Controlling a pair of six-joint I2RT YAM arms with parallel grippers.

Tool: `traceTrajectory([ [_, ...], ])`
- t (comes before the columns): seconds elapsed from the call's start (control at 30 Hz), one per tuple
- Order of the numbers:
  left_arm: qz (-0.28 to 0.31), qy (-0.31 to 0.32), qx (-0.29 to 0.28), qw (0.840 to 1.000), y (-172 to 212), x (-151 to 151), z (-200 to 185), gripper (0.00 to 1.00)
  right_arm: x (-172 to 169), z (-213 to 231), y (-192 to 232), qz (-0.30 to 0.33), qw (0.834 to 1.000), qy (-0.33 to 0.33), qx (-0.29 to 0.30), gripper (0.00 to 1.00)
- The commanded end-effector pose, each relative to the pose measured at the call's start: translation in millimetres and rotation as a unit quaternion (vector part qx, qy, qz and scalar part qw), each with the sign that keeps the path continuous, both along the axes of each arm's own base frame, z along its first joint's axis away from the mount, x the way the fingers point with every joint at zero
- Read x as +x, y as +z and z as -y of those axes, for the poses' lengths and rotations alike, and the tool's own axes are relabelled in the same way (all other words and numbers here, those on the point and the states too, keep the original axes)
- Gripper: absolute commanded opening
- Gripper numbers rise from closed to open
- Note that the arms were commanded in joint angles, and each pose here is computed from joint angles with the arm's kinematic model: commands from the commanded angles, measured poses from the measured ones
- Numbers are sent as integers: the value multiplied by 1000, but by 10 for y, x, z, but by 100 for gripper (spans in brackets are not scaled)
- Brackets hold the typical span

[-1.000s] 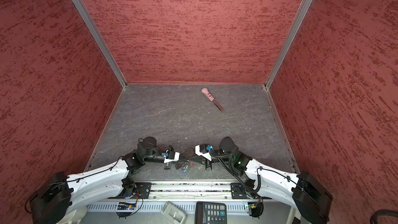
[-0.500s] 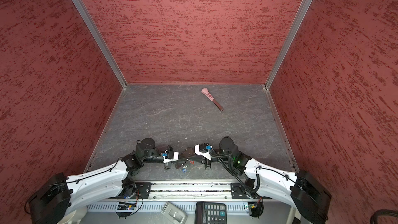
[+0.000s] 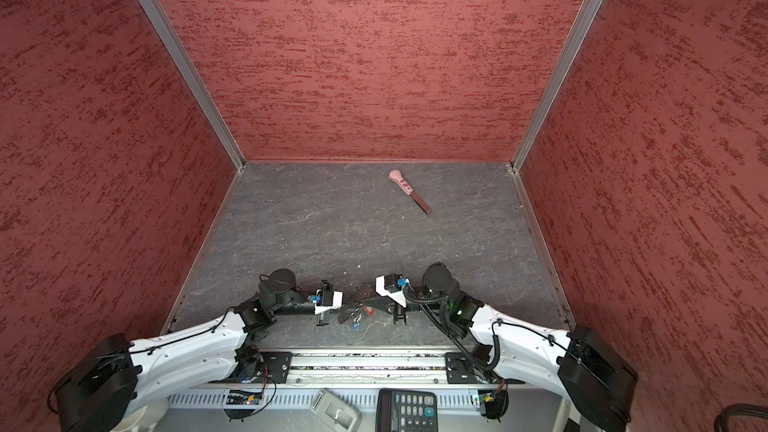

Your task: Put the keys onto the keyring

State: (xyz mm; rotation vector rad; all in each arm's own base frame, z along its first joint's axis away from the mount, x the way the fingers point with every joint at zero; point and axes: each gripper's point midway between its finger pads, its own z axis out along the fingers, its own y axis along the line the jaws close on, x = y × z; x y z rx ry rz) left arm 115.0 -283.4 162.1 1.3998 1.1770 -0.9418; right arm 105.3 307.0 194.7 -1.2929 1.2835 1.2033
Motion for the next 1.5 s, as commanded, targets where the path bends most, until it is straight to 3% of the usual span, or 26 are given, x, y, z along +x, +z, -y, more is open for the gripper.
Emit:
traceTrajectory([
  [0.0,54,22,-65,996,411,106,12,0,-43,-15,-88,-18,1000,14,-16,0],
  [1.47,71,58,-91,992,522,184,-76,0,-25,23,-230,-20,999,3,-42,0],
])
